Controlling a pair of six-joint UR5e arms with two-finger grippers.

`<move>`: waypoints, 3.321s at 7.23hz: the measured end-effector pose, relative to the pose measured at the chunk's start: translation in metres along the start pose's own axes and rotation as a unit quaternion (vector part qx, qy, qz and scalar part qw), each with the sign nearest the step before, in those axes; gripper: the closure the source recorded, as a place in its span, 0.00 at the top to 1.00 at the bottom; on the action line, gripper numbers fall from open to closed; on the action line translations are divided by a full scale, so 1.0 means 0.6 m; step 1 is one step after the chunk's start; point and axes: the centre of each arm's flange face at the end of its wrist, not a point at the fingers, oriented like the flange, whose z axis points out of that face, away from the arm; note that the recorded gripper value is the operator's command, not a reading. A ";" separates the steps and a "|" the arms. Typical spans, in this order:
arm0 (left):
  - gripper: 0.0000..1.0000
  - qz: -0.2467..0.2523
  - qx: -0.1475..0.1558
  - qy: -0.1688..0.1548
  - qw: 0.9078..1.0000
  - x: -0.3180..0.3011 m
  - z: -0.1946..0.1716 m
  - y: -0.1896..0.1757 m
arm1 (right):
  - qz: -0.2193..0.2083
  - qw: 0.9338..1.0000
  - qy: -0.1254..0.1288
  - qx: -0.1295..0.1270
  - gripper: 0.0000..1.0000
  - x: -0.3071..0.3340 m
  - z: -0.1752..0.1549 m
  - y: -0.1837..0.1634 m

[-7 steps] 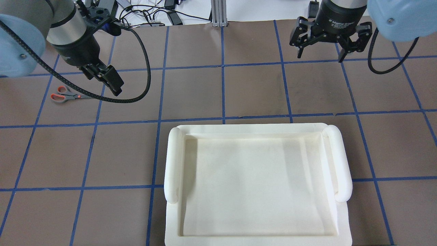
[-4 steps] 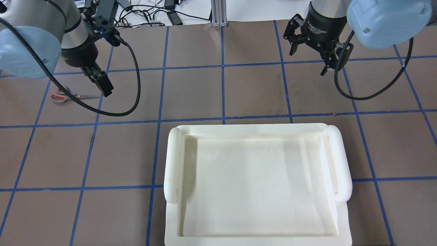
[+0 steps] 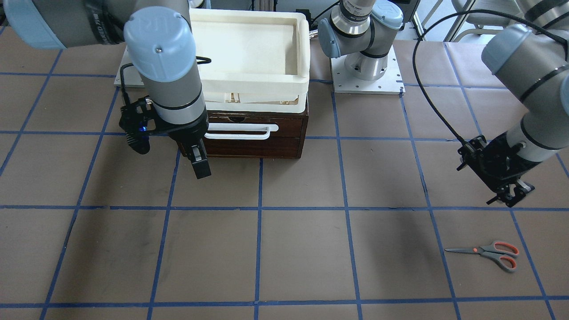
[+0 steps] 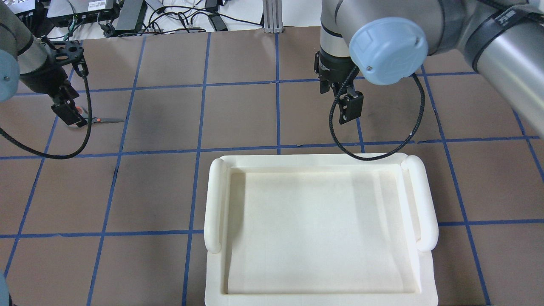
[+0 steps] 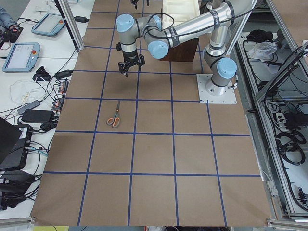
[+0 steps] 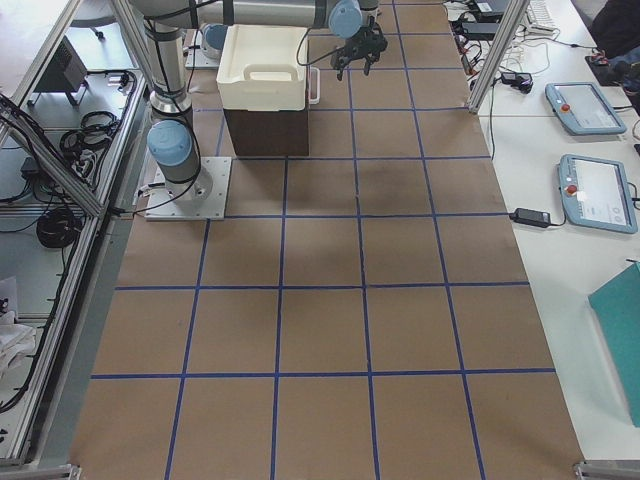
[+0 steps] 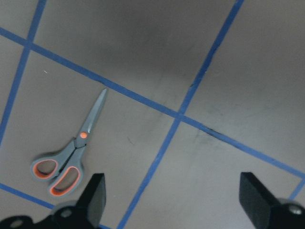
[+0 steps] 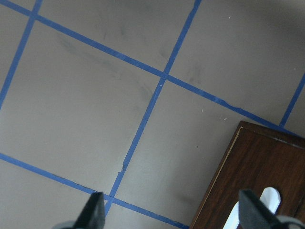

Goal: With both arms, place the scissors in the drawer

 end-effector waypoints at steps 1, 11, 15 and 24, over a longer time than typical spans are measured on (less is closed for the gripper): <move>1.00 0.054 0.006 -0.019 0.998 -0.043 0.053 0.033 | 0.014 1.000 0.015 0.000 1.00 -0.009 0.028 0.030; 0.90 0.241 0.018 -0.003 0.970 -0.177 0.291 0.112 | 0.088 0.986 0.131 -0.057 1.00 -0.020 0.140 0.096; 0.72 0.239 0.027 0.003 0.971 -0.178 0.312 0.109 | 0.089 0.982 0.157 -0.055 1.00 -0.015 0.155 0.097; 0.14 0.252 0.007 -0.032 0.967 -0.189 0.295 0.111 | 0.090 0.979 0.174 -0.054 1.00 -0.028 0.194 0.098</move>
